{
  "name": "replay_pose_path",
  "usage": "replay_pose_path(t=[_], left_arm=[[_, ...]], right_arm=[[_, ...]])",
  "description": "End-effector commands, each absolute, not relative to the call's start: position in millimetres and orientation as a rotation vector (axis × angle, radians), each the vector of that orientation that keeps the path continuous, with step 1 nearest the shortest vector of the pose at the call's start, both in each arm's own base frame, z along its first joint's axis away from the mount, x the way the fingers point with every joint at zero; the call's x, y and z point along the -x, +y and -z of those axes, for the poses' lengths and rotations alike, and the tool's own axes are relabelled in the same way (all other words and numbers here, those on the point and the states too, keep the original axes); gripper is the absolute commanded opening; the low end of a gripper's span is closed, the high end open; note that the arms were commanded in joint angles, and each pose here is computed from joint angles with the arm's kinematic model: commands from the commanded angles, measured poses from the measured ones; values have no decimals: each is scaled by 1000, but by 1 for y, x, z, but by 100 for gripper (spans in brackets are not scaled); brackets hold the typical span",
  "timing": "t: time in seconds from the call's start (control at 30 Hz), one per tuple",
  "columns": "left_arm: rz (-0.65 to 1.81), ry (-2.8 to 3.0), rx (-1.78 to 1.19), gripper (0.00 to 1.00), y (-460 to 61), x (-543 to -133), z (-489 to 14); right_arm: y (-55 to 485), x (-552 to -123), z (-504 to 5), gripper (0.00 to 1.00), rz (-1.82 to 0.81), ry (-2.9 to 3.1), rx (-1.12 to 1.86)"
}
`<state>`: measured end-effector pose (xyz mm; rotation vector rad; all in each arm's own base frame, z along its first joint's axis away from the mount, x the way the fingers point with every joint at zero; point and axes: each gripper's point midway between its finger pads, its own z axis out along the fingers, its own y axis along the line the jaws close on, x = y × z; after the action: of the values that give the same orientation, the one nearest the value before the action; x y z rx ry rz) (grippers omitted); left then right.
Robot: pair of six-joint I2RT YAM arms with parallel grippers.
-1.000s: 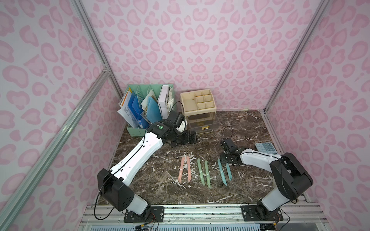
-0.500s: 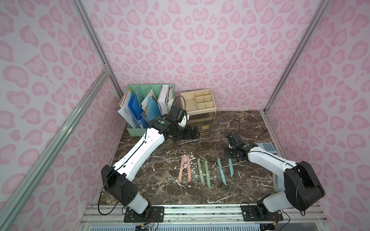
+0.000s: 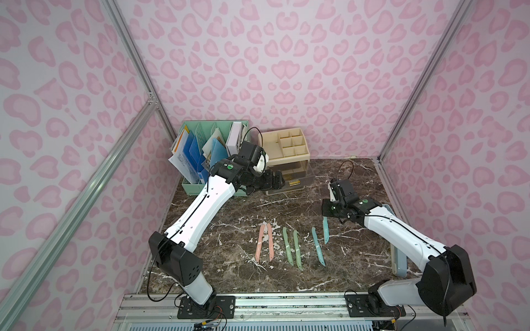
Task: Place the fruit knives into the drawer by color
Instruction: Pick up the fruit knife from the center of the board, then place the fruit knife in the drawer.
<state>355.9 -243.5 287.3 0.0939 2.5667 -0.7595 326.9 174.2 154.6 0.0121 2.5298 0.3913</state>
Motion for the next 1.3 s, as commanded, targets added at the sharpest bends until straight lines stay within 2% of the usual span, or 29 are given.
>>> replay_pose_path(t=[0.0, 0.6, 1.0, 1.07, 1.27], left_arm=[[764, 2568, -107, 98, -243, -358, -290], [768, 2440, -74, 98, -242, -395, -324], [765, 2415, -44, 98, -245, -420, -337], [765, 2410, -42, 98, -245, -426, -339], [753, 2397, -30, 98, -242, -440, -343]], right_arm=[[184, -323, -166, 13, -491, 2546, -71], [219, -343, -241, 16, -872, 2412, -377], [241, -370, -270, 17, -1135, 2315, -761], [249, -378, -287, 17, -1199, 2273, -794], [264, -402, -295, 18, -1239, 2243, -887]])
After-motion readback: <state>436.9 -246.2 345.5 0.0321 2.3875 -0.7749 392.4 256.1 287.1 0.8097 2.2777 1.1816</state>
